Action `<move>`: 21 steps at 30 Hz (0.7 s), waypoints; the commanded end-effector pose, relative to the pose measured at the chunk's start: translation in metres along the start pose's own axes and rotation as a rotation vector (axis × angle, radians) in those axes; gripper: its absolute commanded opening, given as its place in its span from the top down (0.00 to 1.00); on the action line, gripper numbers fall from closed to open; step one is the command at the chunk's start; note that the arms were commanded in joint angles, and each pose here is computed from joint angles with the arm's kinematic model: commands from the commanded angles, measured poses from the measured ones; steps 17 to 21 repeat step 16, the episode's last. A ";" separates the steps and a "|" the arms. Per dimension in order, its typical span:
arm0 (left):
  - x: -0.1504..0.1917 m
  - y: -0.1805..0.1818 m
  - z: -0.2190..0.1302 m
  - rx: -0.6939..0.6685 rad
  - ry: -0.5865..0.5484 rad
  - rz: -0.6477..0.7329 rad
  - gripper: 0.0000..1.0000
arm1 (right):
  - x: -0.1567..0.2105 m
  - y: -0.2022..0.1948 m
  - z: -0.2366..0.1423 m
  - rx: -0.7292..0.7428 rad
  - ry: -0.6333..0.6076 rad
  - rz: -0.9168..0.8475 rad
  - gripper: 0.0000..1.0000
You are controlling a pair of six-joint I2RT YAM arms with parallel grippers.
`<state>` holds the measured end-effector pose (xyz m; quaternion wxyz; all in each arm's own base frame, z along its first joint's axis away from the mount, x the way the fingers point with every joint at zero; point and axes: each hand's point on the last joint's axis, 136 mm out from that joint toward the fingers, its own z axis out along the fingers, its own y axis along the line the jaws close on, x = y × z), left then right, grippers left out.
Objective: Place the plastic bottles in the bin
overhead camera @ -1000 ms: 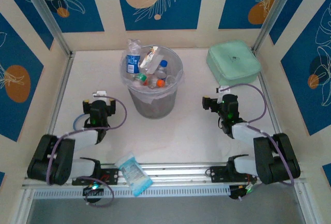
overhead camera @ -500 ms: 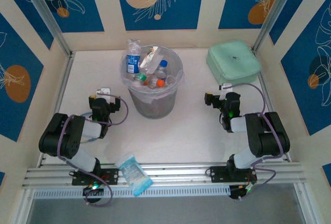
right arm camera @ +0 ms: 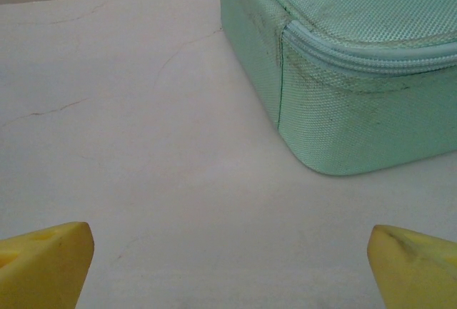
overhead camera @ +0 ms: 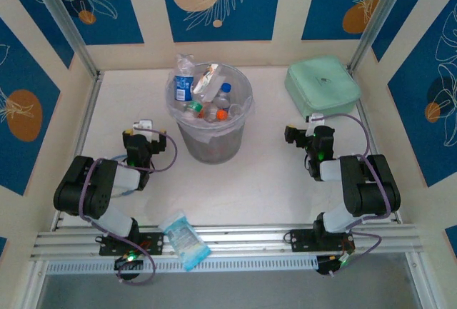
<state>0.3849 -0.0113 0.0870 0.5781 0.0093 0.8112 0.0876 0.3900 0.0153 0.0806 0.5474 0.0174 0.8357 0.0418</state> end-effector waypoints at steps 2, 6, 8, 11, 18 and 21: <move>-0.011 0.002 0.004 0.001 -0.038 -0.005 0.00 | -0.015 0.002 0.001 -0.013 -0.037 0.013 0.01; -0.012 0.002 0.004 0.001 -0.039 -0.006 0.00 | -0.014 0.002 0.002 -0.025 -0.031 0.021 0.01; -0.012 0.002 0.004 0.000 -0.038 -0.007 0.00 | -0.014 0.002 0.002 -0.024 -0.027 0.020 0.01; -0.011 0.002 0.003 0.000 -0.037 -0.006 0.00 | -0.013 0.002 0.002 -0.024 -0.027 0.020 0.01; -0.011 0.003 0.003 -0.007 -0.038 -0.008 0.00 | -0.014 0.003 0.001 -0.023 -0.033 0.014 0.01; -0.011 0.003 0.003 -0.007 -0.038 -0.008 0.00 | -0.014 0.003 0.001 -0.023 -0.033 0.014 0.01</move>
